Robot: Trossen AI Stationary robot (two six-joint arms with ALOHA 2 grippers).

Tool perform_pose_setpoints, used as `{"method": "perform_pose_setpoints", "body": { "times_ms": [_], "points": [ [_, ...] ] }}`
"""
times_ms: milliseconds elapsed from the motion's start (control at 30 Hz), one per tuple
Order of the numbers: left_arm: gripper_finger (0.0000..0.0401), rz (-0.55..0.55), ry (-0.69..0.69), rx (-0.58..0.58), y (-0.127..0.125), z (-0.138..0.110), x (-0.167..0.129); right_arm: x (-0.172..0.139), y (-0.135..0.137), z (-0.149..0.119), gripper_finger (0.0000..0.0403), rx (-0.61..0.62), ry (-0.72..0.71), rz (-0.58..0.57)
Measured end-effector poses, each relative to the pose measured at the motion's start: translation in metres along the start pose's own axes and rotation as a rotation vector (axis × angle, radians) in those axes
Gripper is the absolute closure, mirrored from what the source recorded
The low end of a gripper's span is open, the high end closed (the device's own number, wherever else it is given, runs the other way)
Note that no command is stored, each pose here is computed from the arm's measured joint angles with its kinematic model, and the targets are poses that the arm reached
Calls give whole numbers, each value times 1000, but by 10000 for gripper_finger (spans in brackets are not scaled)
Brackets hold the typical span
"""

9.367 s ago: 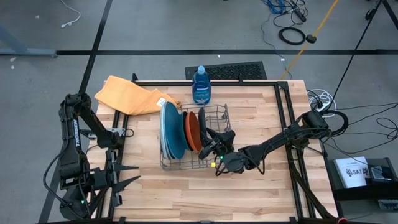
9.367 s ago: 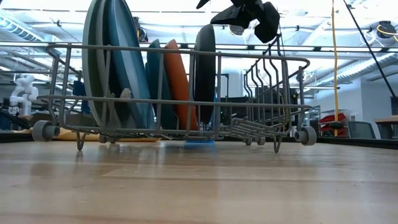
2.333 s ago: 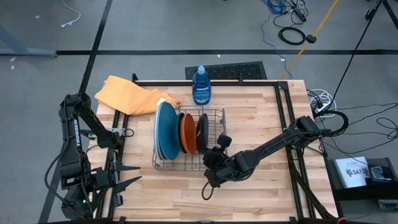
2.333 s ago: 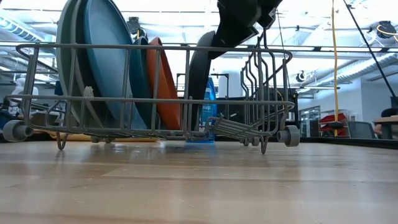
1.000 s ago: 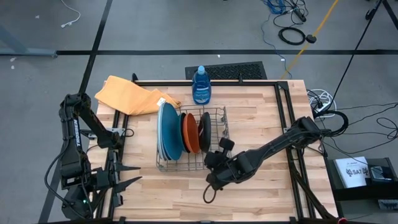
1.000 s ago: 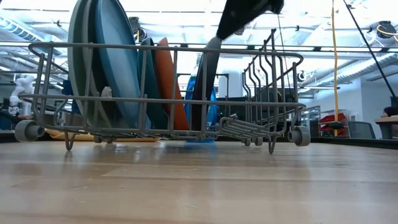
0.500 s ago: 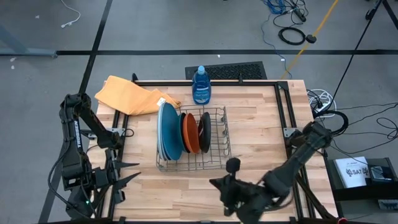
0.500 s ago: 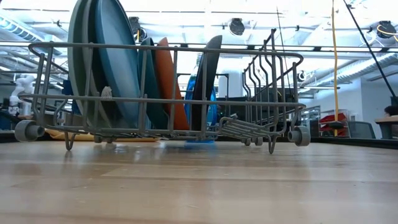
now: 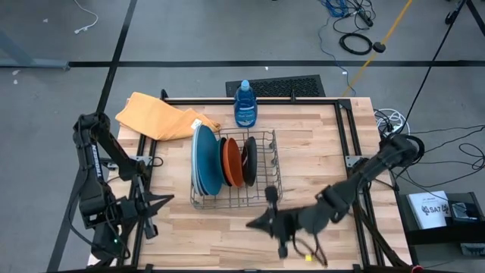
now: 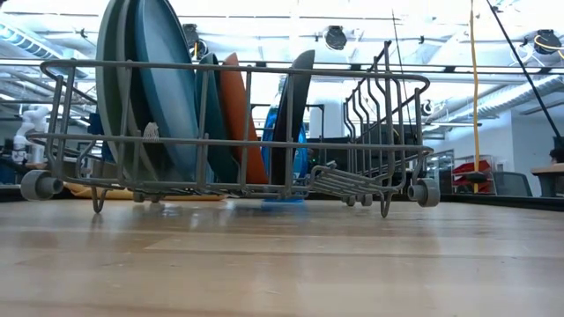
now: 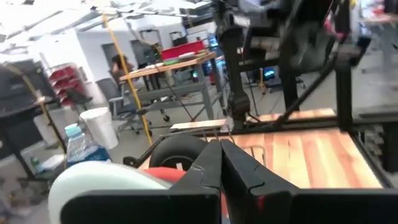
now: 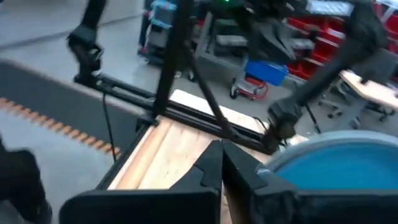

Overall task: Sort dishes
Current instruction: Return to Home Position

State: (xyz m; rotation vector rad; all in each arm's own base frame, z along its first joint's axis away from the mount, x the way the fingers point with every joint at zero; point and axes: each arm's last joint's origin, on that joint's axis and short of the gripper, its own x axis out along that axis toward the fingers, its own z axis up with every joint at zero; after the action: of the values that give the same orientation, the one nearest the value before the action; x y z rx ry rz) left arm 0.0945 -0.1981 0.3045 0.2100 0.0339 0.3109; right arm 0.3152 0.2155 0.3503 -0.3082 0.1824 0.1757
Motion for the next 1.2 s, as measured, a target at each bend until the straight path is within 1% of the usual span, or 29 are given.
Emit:
{"method": "perform_pose_setpoints", "body": {
  "times_ms": [33, 100, 167, 200, 233, 267, 300, 333, 367, 400, 433, 467, 500, 533, 600, 633, 700, 800, 867, 900, 933, 1033, 1200],
  "points": [
    [399, 11, 1, -21, 0, 5, 2, -3, -6, -8, 403, 27, -13, -13],
    [399, 19, 24, -25, -3, 15, 9, -13, -16, -24, 403, 62, -33, -34],
    [400, -35, 80, -20, -11, 27, 18, -29, -24, -36, 403, 82, -61, -55],
    [400, -85, 94, -6, -16, 35, 25, -39, -28, -41, 403, 92, -77, -78],
    [400, -164, 88, 3, -21, 45, 32, -50, -33, -45, 403, 99, -91, -107],
    [400, -265, 48, 24, -26, 56, 40, -61, -38, -49, 403, 107, -106, -134],
    [400, -361, -21, 50, -29, 66, 48, -72, -42, -53, 403, 116, -121, -157],
    [400, -419, -98, 78, -29, 74, 54, -83, -47, -58, 403, 126, -132, -178],
    [400, -402, -135, 110, -27, 79, 58, -93, -51, -63, 403, 132, -139, -191],
    [400, -340, -133, 142, -20, 81, 62, -103, -54, -68, 403, 139, -145, -205],
    [400, -260, -102, 175, -11, 81, 63, -112, -58, -74, 403, 144, -147, -223],
    [400, -206, -69, 196, 0, 81, 62, -121, -61, -79, 403, 148, -152, -241],
    [400, -195, -50, 187, 13, 81, 60, -130, -63, -85, 403, 151, -158, -248],
    [401, -217, -42, 167, 24, 82, 57, -139, -64, -92, 403, 152, -164, -251],
    [401, -302, -55, 135, 46, 86, 51, -156, -69, -107, 403, 151, -182, -248],
    [401, -321, -64, 125, 58, 88, 47, -165, -72, -114, 403, 156, -197, -249],
    [401, -315, -81, 86, 83, 87, 40, -181, -77, -129, 403, 177, -231, -259],
    [401, -315, -127, -3, 115, 75, 32, -198, -82, -151, 403, 217, -274, -270],
    [401, -309, -160, -52, 128, 60, 29, -204, -83, -164, 403, 232, -301, -268],
    [401, -306, -167, -54, 131, 50, 27, -206, -82, -170, 403, 235, -305, -268],
    [401, -303, -168, -48, 134, 38, 26, -207, -82, -176, 403, 235, -306, -268],
    [401, -317, -197, -77, 138, 5, 22, -206, -79, -190, 403, 232, -301, -270],
    [401, -333, -234, -104, 133, -45, 20, -200, -74, -210, 403, 238, -264, -270]
  ]
}}
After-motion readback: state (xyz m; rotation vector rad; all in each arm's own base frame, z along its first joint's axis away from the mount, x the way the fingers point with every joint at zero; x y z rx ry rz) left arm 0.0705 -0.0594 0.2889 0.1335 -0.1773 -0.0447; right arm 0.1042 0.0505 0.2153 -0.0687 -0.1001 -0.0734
